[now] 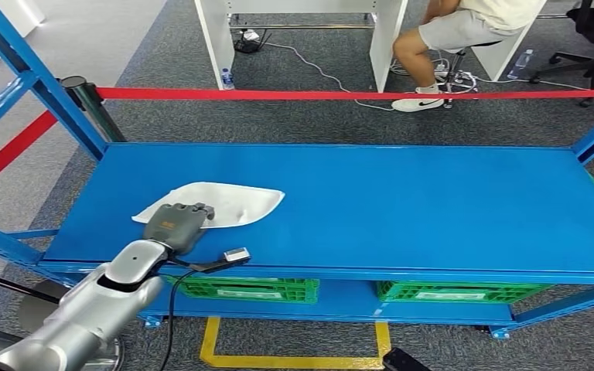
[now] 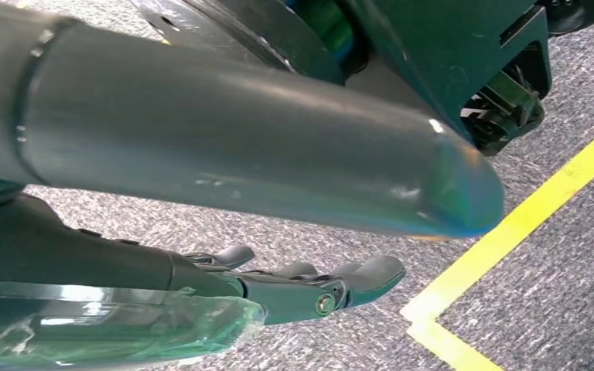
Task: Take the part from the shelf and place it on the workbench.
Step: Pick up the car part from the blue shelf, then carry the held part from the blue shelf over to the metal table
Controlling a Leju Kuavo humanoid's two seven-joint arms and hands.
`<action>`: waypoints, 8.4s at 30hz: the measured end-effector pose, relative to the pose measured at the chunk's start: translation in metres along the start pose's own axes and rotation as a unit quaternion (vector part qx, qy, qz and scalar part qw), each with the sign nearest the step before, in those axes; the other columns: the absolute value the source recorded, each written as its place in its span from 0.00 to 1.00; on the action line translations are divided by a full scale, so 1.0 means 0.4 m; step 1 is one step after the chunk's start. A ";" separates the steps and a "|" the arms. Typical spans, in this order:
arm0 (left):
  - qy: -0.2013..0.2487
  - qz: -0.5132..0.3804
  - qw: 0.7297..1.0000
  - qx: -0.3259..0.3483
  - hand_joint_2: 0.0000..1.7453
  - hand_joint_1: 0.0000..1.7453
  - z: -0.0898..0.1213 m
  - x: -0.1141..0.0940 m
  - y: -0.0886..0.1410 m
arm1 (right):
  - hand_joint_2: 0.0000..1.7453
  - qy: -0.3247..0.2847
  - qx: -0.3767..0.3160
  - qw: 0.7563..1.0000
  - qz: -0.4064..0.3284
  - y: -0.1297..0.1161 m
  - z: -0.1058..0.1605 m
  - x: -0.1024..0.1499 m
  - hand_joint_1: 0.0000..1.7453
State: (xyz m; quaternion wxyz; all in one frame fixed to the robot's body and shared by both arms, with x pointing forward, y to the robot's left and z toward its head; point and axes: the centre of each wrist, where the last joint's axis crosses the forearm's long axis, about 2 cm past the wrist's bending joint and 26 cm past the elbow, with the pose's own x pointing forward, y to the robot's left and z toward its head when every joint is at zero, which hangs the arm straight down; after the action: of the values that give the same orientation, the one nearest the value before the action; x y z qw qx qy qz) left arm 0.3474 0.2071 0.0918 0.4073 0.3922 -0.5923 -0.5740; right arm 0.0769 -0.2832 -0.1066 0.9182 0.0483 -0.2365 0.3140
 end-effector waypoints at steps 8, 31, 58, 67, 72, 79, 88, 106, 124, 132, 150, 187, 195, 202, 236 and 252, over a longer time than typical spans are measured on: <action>-0.046 0.103 0.992 0.055 1.00 1.00 0.147 0.058 -0.008 | 0.00 -0.010 -0.001 1.000 -0.016 0.024 0.008 -0.024 0.00; -0.014 0.140 0.954 0.266 1.00 1.00 0.446 0.042 0.073 | 0.00 -0.010 -0.060 0.997 -0.038 0.041 0.017 -0.048 0.00; 0.050 0.187 0.941 0.277 1.00 1.00 0.528 -0.013 0.062 | 0.00 -0.012 -0.026 0.998 -0.054 0.047 0.017 -0.050 0.00; 0.061 0.183 0.940 0.283 1.00 1.00 0.539 -0.028 0.067 | 0.00 -0.011 -0.026 0.998 -0.055 0.048 0.019 -0.053 0.00; 0.065 0.182 0.939 0.284 1.00 1.00 0.547 -0.030 0.068 | 0.00 -0.005 -0.022 0.998 -0.056 0.058 0.024 -0.065 0.00; 0.079 0.174 0.940 0.283 1.00 1.00 0.559 -0.030 0.065 | 0.00 -0.006 -0.023 0.998 -0.056 0.056 0.023 -0.064 0.00; 0.099 0.142 0.946 0.275 1.00 1.00 0.585 -0.041 0.060 | 0.00 -0.002 -0.020 0.998 -0.057 0.065 0.026 -0.071 0.00; 0.112 0.132 0.945 0.277 1.00 1.00 0.588 -0.037 0.062 | 0.00 0.003 -0.022 0.998 -0.056 0.064 0.030 -0.080 0.00; 0.129 0.162 0.939 0.275 1.00 1.00 0.592 -0.037 0.059 | 0.00 0.001 -0.023 0.998 -0.058 0.063 0.028 -0.077 0.00; 0.130 0.190 0.936 0.267 1.00 1.00 0.590 -0.039 0.060 | 0.00 0.000 -0.023 0.998 -0.060 0.065 0.027 -0.074 0.00; 0.186 0.279 0.899 0.283 1.00 1.00 0.579 -0.021 0.058 | 0.00 0.009 -0.019 0.998 -0.064 0.079 0.035 -0.091 0.00; 0.282 0.139 0.874 0.370 1.00 1.00 0.671 -0.062 0.124 | 0.00 0.012 -0.019 0.997 -0.070 0.085 0.036 -0.093 0.00; 0.305 0.125 0.861 0.387 1.00 1.00 0.706 -0.081 0.145 | 0.00 0.012 -0.020 0.997 -0.071 0.086 0.037 -0.095 0.00; 0.321 0.126 0.856 0.387 1.00 1.00 0.716 -0.079 0.141 | 0.00 0.015 -0.019 0.997 -0.072 0.091 0.039 -0.101 0.00; 0.342 0.082 0.833 0.428 1.00 1.00 0.737 -0.081 0.153 | 0.00 0.016 -0.023 0.997 -0.074 0.096 0.038 -0.098 0.00; 0.343 0.045 0.829 0.439 1.00 1.00 0.746 -0.086 0.161 | 0.00 0.014 -0.023 0.997 -0.075 0.099 0.035 -0.090 0.00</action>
State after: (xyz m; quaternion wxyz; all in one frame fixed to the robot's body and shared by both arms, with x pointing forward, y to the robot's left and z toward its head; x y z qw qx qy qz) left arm 0.0816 0.3487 0.1524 0.3949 0.6742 -0.6209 -0.0631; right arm 0.0227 -0.2748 -0.1134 0.9431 0.0408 -0.2268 0.2396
